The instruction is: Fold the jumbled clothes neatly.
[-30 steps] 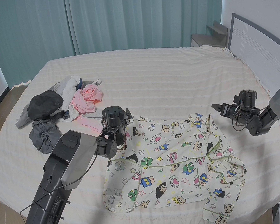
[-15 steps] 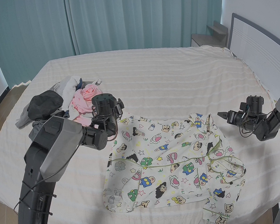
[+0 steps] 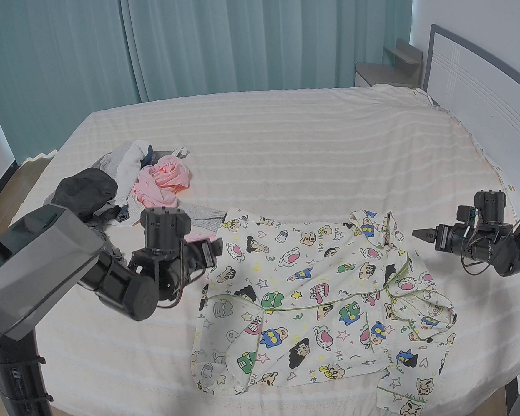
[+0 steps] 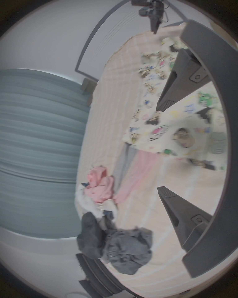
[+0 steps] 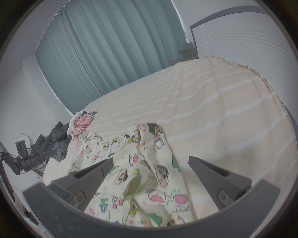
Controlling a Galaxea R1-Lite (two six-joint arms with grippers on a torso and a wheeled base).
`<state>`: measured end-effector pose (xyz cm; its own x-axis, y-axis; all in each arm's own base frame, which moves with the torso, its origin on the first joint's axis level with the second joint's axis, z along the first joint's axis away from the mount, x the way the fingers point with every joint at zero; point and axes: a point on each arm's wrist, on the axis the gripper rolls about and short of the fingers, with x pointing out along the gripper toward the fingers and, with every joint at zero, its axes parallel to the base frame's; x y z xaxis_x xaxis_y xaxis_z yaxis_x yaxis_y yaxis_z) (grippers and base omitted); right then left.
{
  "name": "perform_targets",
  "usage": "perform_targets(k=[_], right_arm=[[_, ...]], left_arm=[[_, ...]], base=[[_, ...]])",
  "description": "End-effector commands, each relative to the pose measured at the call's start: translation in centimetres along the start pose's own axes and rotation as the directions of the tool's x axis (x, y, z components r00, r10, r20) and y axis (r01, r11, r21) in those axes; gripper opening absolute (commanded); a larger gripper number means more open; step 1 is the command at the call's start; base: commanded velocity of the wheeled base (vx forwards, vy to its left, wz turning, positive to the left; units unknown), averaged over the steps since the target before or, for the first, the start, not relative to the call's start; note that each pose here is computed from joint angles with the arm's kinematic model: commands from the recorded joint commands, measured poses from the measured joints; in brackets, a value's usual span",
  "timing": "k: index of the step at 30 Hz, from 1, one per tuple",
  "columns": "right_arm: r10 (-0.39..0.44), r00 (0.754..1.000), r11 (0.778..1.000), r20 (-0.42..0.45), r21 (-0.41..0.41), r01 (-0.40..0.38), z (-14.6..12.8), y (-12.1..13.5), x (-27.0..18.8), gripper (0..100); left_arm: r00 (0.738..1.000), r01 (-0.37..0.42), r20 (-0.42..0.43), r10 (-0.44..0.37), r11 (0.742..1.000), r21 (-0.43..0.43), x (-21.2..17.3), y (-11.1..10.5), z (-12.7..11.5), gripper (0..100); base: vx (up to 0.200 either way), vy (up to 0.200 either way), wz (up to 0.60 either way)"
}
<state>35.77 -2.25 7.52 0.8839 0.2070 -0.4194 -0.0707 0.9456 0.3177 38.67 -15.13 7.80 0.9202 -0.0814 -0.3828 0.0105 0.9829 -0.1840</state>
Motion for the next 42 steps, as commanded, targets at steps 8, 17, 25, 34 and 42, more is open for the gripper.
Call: perform_targets(k=[8, 17, 25, 34, 42], right_arm=[[0.136, 0.986, 0.991, -0.095, 0.018, -0.135, -4.5, 2.1, -11.9, 100], [0.145, 0.984, 0.989, -0.100, 0.020, -0.144, -4.6, 2.2, -12.0, 100], [0.162, 0.981, 0.987, -0.103, 0.023, -0.161, -4.7, 2.2, -12.2, 100], [0.164, 0.981, 0.986, -0.102, 0.022, -0.162, -4.7, 2.2, -12.3, 100], [0.164, 0.981, 0.986, -0.100, 0.022, -0.163, -4.7, 2.2, -12.3, 100]], left_arm=[[0.819, 0.257, -0.514, -0.255, 0.964, -0.069, -12.3, -0.5, -11.4, 100], [0.779, 0.220, -0.591, -0.208, 0.974, -0.054, -11.4, -0.4, -14.6, 100], [0.812, 0.221, -0.536, -0.230, 0.972, -0.082, -10.3, -0.1, -14.4, 100], [0.851, 0.213, -0.467, -0.242, 0.970, -0.115, -8.6, 0.5, -14.2, 100], [0.860, 0.219, -0.444, -0.254, 0.967, -0.128, -7.5, 0.6, -15.4, 100]], base=[[0.000, 0.000, 0.00], [0.000, 0.000, 0.00], [0.000, 0.000, 0.00], [0.000, 0.000, 0.00], [0.000, 0.000, 0.00]])
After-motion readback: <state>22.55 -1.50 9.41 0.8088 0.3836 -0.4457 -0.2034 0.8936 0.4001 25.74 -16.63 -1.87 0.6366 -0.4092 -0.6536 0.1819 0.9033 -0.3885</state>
